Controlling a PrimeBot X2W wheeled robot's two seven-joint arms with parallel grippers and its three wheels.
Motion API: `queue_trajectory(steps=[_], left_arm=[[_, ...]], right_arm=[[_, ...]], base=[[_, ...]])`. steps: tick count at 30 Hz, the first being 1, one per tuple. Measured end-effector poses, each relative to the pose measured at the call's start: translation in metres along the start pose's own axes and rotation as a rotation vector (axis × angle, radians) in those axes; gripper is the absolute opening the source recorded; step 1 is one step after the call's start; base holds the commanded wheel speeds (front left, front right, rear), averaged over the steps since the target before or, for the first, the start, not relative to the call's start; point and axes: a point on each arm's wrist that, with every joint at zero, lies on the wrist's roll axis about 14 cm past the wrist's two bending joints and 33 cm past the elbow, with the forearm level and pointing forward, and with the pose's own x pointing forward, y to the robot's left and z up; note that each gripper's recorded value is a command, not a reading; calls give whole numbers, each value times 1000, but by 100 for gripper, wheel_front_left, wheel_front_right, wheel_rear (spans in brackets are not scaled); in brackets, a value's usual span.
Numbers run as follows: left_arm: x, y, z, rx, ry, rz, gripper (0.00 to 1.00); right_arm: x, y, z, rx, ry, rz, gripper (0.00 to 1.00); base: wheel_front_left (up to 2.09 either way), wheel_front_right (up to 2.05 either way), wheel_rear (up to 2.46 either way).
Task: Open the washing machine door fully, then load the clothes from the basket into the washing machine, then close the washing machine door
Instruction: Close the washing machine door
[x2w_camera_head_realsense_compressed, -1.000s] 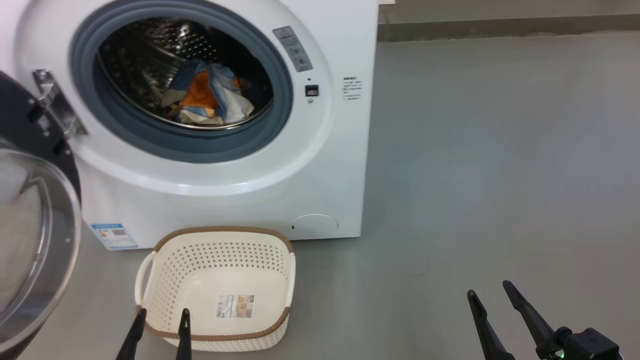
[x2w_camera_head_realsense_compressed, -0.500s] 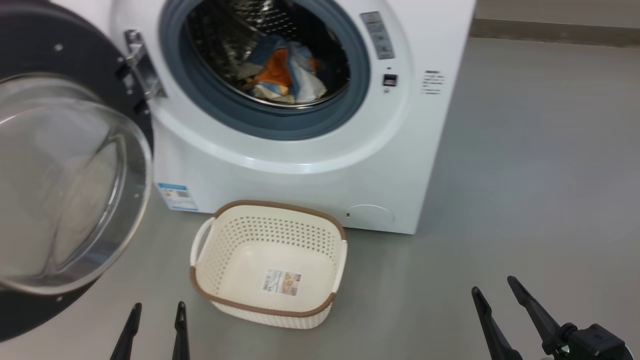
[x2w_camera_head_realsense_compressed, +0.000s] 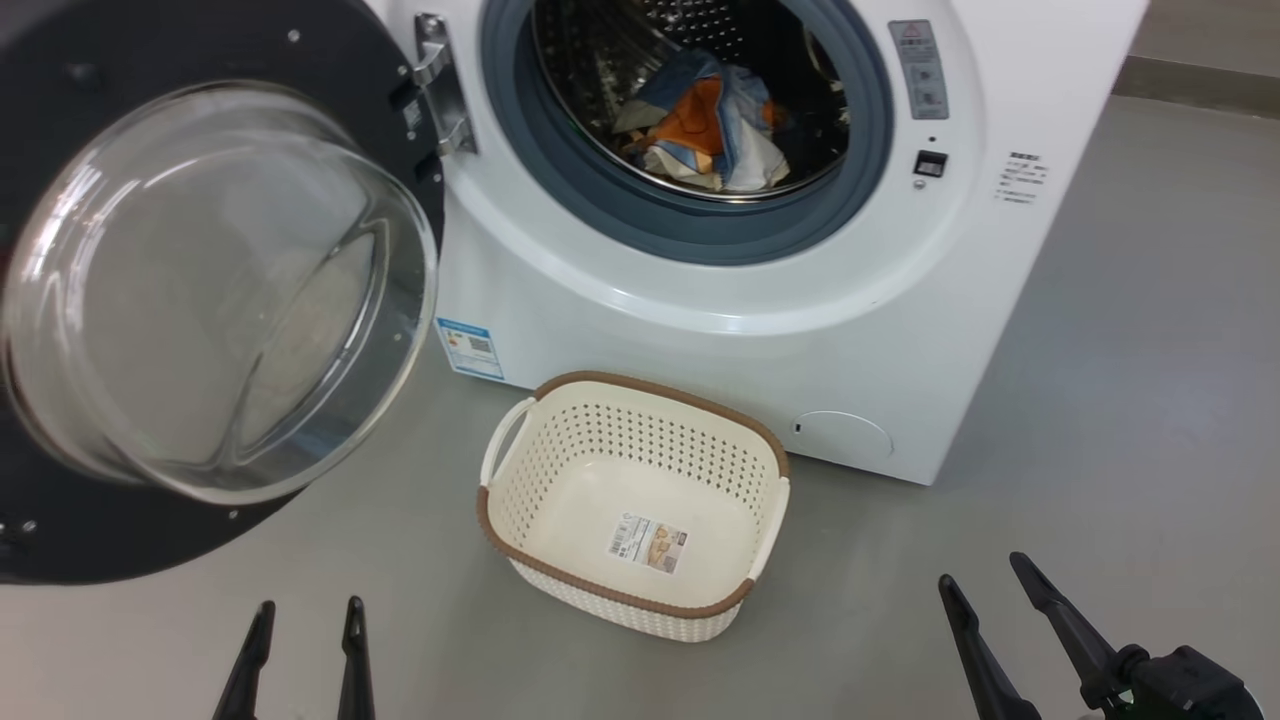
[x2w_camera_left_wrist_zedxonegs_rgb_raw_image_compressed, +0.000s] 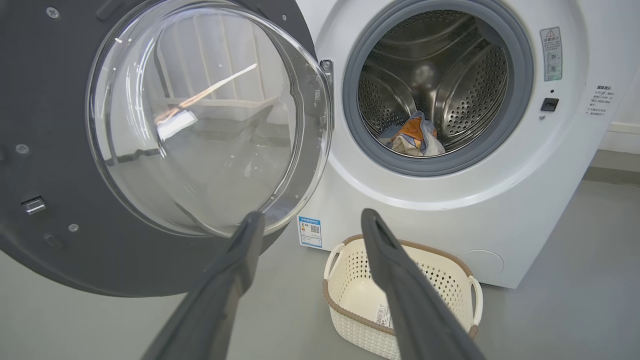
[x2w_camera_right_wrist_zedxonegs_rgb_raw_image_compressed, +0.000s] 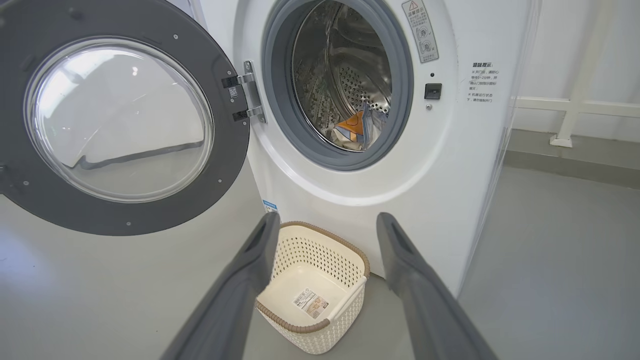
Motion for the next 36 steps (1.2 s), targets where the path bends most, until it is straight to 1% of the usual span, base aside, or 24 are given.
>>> queue_trajectory(steps=[6,17,18,20,21,28,33,36], left_arm=[[-3,5,0,-5,0,31,100],[-5,8,4,-6,-18,37,100],[-5,8,4,-6,-19,35,61],[-5,9,5,-6,-20,38,2],[-5,9,5,-8,-22,36,0],[-5,8,8,-19,-35,33,0],[-4,5,14,-36,-56,5,0],[-3,5,21,-78,-76,5,0]], right_arm=[[6,6,-4,5,13,27,100],[8,15,-4,5,13,55,100],[8,15,-4,5,13,56,100],[8,16,-4,6,14,57,100],[8,16,-4,6,13,57,100],[8,17,-3,2,10,59,100],[9,18,-2,3,10,64,100],[10,19,-3,4,11,67,100]], base=[[0,0,0],[0,0,0],[0,0,0],[0,0,0],[0,0,0],[0,0,0],[0,0,0],[0,0,0]])
